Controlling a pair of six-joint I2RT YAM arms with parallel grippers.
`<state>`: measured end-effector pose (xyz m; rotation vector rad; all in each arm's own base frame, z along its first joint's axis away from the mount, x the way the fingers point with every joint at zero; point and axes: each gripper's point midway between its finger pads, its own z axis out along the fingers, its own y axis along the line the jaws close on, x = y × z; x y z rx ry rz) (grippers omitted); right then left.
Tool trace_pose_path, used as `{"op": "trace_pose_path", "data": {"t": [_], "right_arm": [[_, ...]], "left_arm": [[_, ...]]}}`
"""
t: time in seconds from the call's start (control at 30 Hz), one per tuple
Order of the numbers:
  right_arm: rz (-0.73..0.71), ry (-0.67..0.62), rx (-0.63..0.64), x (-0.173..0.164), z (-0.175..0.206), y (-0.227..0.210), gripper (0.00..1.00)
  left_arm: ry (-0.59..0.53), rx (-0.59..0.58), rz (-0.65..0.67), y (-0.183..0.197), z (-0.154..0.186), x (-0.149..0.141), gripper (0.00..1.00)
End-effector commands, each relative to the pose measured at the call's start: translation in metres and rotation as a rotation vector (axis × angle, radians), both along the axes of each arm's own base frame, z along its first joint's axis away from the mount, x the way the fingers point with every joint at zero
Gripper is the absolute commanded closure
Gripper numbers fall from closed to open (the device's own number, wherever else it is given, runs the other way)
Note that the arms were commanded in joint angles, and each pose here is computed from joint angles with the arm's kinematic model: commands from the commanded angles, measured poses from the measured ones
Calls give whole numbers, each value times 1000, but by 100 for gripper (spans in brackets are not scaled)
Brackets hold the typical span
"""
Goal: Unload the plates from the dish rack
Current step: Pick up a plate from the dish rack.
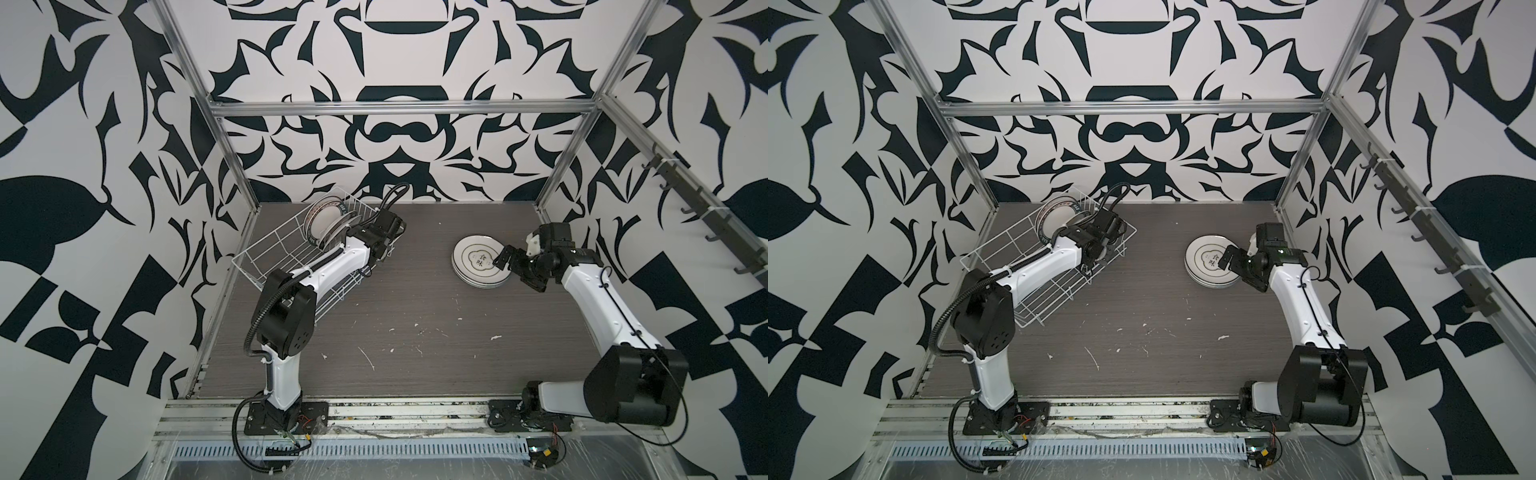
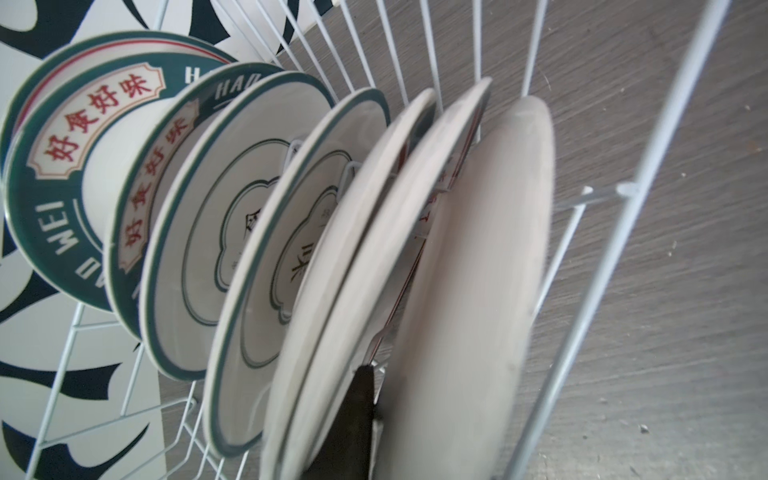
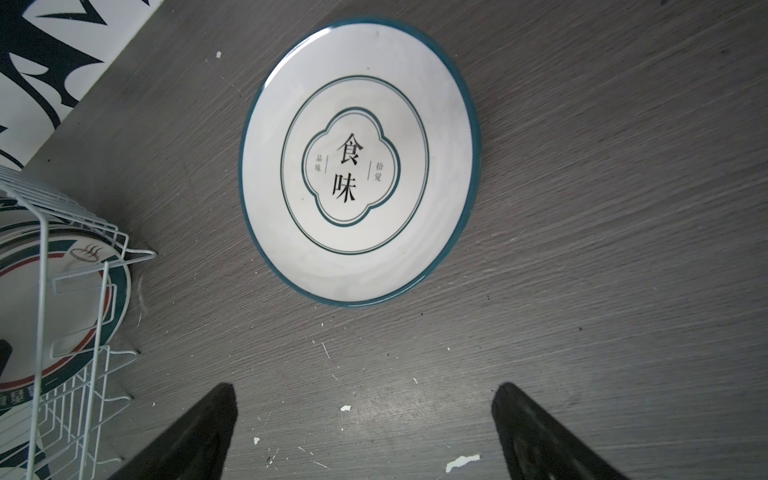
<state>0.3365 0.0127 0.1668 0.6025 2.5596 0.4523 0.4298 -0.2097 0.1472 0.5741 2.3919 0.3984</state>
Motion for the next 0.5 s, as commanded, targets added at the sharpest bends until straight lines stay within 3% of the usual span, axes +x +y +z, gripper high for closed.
{"op": "trace_pose_path", "data": {"t": [0.0,0.47], "right_arm": [[16,-31,-2,-3,11,1,0],[33,-42,39,-1,13,8,0]], "left_arm": [[-8,-19,3,-4,-2,7,81],[-8,-37,14,2,7,-7,95]]}}
